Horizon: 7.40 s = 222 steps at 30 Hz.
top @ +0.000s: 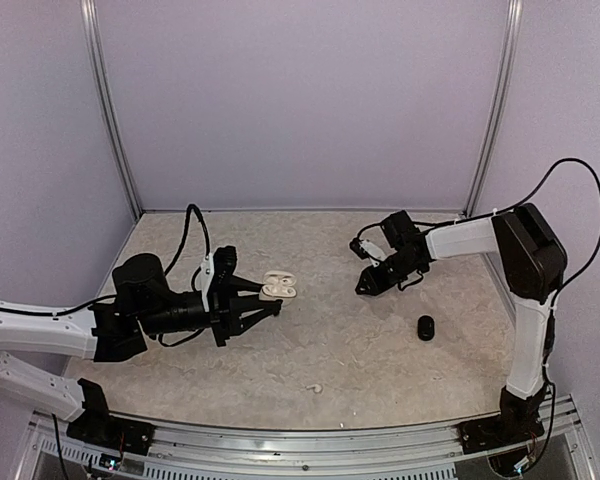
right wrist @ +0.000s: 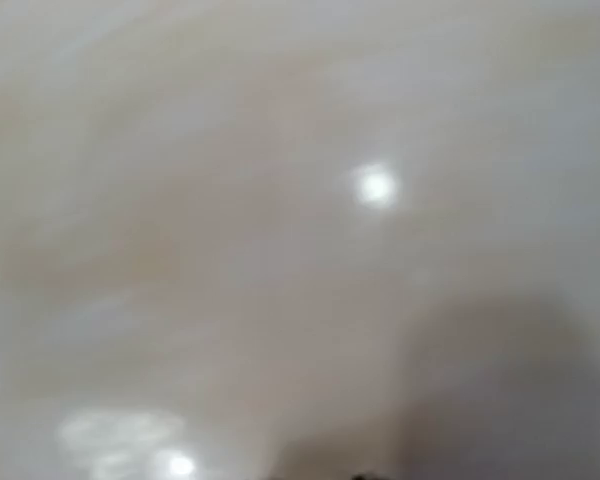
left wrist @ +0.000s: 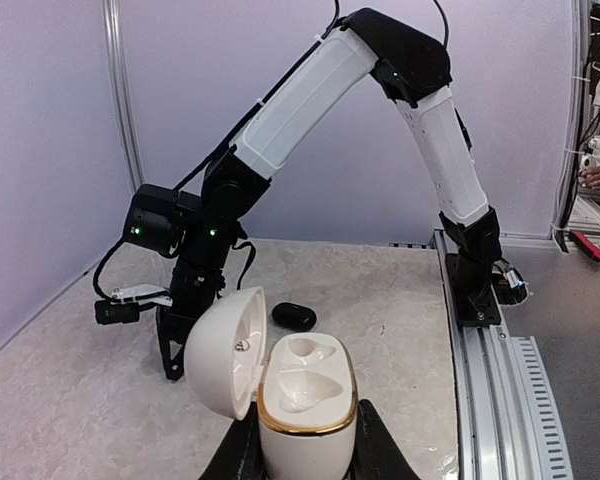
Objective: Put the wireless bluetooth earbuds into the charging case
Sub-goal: Move the left earbud to the center of the board, then pick up the left earbud from the center of the board, then insert the left earbud into the left side groove of the charging case.
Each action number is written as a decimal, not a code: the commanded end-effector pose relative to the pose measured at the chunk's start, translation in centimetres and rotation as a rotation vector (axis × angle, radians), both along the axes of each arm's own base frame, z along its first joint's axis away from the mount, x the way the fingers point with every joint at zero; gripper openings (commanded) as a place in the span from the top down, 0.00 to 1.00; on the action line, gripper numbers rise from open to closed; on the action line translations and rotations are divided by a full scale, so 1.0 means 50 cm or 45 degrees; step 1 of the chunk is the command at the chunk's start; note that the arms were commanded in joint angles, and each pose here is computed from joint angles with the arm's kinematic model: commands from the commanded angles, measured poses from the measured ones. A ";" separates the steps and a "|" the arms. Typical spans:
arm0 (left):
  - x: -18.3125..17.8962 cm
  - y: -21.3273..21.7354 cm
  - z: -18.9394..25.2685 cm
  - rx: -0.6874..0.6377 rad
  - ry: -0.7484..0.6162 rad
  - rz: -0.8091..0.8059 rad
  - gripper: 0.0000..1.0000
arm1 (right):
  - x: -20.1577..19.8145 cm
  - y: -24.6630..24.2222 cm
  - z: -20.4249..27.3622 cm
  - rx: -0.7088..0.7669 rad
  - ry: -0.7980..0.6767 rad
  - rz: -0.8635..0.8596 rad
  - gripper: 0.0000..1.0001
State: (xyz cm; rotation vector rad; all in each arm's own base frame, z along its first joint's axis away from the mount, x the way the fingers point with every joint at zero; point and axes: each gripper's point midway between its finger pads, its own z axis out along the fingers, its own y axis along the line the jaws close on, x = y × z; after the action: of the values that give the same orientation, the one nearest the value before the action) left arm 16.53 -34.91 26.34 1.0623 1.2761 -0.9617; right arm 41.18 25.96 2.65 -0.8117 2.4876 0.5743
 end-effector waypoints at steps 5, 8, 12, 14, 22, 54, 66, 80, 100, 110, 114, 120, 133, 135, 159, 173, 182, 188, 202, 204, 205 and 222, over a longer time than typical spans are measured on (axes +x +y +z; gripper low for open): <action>-0.006 0.005 0.010 -0.039 -0.009 0.000 0.88 | -0.256 0.051 -0.023 -0.052 0.298 0.132 0.79; -0.006 0.007 0.013 -0.045 -0.009 0.003 0.87 | -0.317 0.045 -0.026 -0.123 0.338 0.144 0.79; -0.008 0.008 0.017 -0.050 -0.015 0.000 0.87 | -0.361 0.026 -0.027 -0.248 0.352 0.136 0.76; -0.008 0.008 0.018 -0.050 -0.015 -0.003 0.87 | -0.372 0.017 -0.030 -0.306 0.365 0.135 0.67; -0.011 0.009 0.022 -0.053 -0.020 -0.007 0.87 | -0.344 0.023 0.015 -0.436 0.296 0.223 0.60; -0.017 0.016 0.031 -0.060 -0.047 0.001 0.87 | -0.378 0.077 -0.011 -0.711 0.374 0.499 0.67; -0.018 0.018 0.027 -0.056 -0.046 0.005 0.87 | -0.390 0.075 -0.025 -0.772 0.381 0.515 0.73; -0.005 0.025 0.029 -0.091 -0.040 0.037 0.88 | -0.326 0.142 0.088 -0.391 0.189 0.422 0.82; 0.044 0.047 0.057 -0.176 -0.301 0.259 0.90 | -0.299 0.195 0.559 0.437 -0.694 0.484 0.83; 0.043 0.041 0.069 -0.204 -0.360 0.283 0.90 | -0.428 0.237 0.692 0.773 -0.856 0.733 0.83; 0.045 0.035 0.070 -0.200 -0.371 0.291 0.90 | -0.450 0.253 0.708 0.854 -0.850 0.762 0.83; 0.057 0.041 0.084 -0.247 -0.377 0.378 0.90 | -0.451 0.288 0.714 0.947 -0.789 0.686 0.83; 0.085 0.050 0.108 -0.351 -0.410 0.535 0.91 | -0.421 0.330 0.709 1.046 -0.693 0.572 0.83; 0.086 0.047 0.110 -0.355 -0.419 0.539 0.90 | -0.418 0.338 0.706 1.054 -0.670 0.572 0.83; 0.110 0.050 0.131 -0.446 -0.455 0.647 0.91 | -0.418 0.384 0.700 1.172 -0.578 0.582 0.83; 0.107 0.050 0.138 -0.469 -0.449 0.642 0.91 | -0.425 0.415 0.685 1.153 -0.598 0.612 0.83; 0.108 0.050 0.137 -0.472 -0.448 0.645 0.91 | -0.426 0.422 0.685 1.166 -0.613 0.613 0.83; 0.108 0.049 0.135 -0.470 -0.447 0.645 0.91 | -0.428 0.426 0.685 1.174 -0.609 0.617 0.83; 0.104 0.056 0.147 -0.497 -0.452 0.644 0.91 | -0.416 0.427 0.639 1.108 -0.558 0.566 0.79; 0.103 0.057 0.150 -0.503 -0.451 0.644 0.91 | -0.413 0.426 0.636 1.103 -0.552 0.552 0.79; 0.102 0.059 0.150 -0.506 -0.449 0.646 0.91 | -0.413 0.426 0.635 1.103 -0.550 0.548 0.80; 0.112 0.070 0.155 -0.530 -0.442 0.704 0.91 | -0.403 0.439 0.608 1.106 -0.473 0.504 0.82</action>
State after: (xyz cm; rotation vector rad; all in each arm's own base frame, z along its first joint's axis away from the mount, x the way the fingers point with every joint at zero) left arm 22.75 -32.15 31.14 0.5609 1.0294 -0.5170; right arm 20.93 47.20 35.87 -0.9196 1.3910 1.3684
